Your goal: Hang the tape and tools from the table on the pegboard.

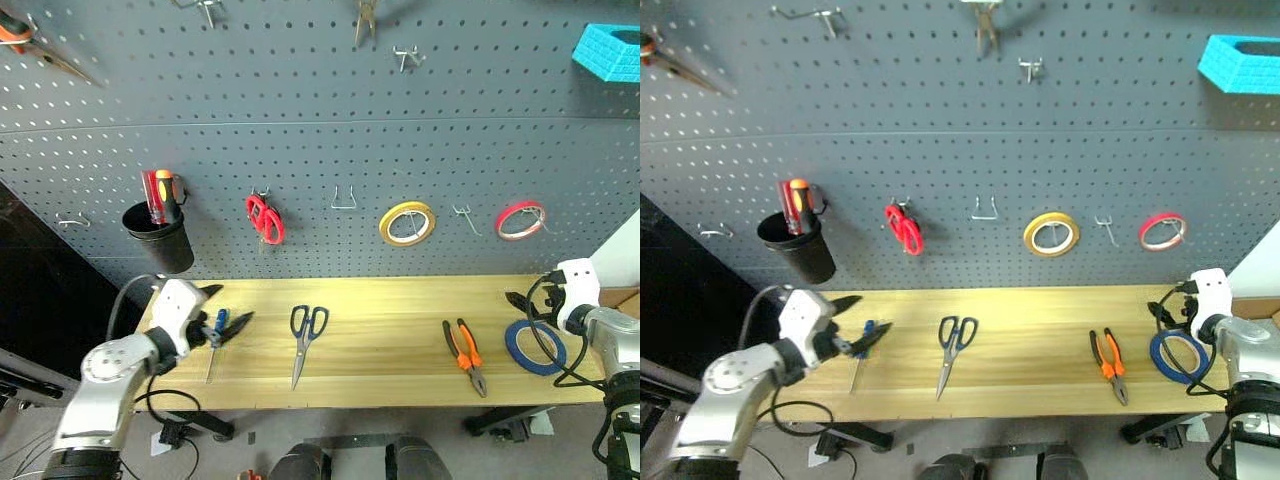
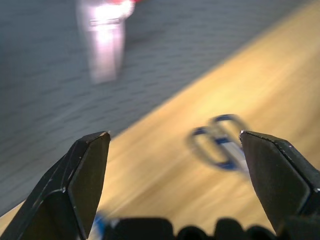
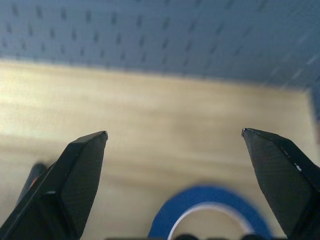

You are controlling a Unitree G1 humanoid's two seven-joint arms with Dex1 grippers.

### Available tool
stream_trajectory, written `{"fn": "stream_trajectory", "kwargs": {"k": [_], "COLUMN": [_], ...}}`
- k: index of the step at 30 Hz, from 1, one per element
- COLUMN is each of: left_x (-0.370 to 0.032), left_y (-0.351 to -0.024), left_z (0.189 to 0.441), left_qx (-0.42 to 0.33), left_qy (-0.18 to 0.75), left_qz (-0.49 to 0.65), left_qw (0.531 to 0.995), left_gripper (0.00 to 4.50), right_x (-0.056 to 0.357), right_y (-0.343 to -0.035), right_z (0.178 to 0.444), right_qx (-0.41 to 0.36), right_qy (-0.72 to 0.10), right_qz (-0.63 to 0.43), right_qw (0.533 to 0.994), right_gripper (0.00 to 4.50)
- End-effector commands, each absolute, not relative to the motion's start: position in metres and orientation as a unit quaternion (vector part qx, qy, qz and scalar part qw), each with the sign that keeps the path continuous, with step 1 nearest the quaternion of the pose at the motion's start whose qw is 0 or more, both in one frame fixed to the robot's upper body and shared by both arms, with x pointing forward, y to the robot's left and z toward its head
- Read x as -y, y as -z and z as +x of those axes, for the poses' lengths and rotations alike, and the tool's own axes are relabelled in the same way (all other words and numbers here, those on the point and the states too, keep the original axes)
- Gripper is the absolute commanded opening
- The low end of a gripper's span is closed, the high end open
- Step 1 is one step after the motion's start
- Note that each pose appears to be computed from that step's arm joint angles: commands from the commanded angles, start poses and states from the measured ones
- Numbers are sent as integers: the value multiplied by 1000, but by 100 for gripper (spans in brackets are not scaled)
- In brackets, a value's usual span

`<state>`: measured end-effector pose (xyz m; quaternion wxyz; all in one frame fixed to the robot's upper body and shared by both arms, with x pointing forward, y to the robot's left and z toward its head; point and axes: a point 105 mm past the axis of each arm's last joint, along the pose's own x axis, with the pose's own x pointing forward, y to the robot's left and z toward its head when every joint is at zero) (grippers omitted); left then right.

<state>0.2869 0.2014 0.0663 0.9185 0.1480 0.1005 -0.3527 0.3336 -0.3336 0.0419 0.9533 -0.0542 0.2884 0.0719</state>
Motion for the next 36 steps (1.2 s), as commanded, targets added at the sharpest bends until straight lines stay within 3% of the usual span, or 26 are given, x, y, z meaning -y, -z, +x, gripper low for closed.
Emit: {"fn": "stream_trajectory", "kwargs": {"k": [1, 10, 23, 31, 35, 36], "left_x": [-162, -92, -69, -69, -62, -59], "left_y": [-66, -47, -56, -61, -73, -76], "left_z": [282, 261, 242, 244, 253, 256], "left_qx": [-89, -93, -93, -90, -65, -57], "left_qy": [417, 520, 536, 538, 554, 560], "left_qz": [149, 151, 121, 121, 124, 125], "left_qw": [892, 835, 830, 830, 820, 817], "left_gripper": [442, 442, 442, 450, 450, 450], "right_x": [332, 326, 323, 313, 310, 311], "right_y": [-43, -29, -6, -7, -25, -30], "right_z": [329, 321, 316, 310, 309, 307], "right_qx": [-334, -400, -435, -429, -399, -392], "right_qy": [-72, -58, -14, -27, -31, -26], "right_qz": [-74, -41, 1, 20, 16, 18], "right_qw": [937, 914, 901, 903, 916, 920], "right_gripper": [450, 450, 450, 187, 44, 33]}}
